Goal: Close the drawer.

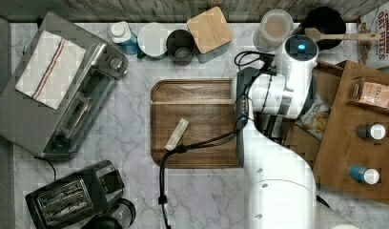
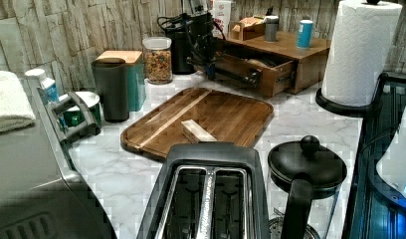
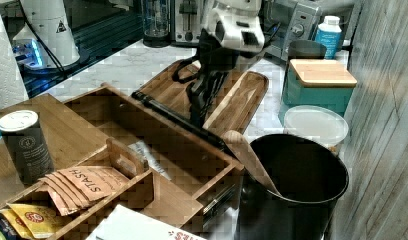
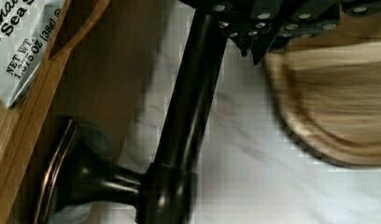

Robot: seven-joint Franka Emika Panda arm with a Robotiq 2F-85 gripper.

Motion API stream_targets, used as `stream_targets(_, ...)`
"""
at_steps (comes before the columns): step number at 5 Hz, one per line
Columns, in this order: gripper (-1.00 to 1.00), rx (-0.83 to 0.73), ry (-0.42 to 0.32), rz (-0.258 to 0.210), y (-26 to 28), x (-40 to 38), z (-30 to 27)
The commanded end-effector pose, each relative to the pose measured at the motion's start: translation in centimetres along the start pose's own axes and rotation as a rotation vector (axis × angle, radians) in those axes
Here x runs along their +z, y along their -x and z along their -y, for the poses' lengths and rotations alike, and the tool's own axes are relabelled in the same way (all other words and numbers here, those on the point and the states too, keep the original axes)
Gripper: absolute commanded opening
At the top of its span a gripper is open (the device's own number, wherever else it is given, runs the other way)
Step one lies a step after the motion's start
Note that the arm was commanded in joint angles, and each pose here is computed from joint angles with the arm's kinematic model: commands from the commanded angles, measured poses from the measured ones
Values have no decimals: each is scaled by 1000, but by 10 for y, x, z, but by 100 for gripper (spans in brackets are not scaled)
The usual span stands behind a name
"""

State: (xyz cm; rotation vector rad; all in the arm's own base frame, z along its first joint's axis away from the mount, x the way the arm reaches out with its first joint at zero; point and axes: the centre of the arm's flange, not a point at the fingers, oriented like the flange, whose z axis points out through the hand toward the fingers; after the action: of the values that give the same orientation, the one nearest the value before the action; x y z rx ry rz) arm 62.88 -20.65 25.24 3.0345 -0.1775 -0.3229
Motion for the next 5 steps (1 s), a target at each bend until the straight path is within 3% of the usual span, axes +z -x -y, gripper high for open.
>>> stream_targets(1,-100,378,150,-138,88,-46,-280)
stream_targets(2,-100,430,195,-177,101,-42,-287)
stream_targets(5,-100,430,195,-177,101,-42,-287)
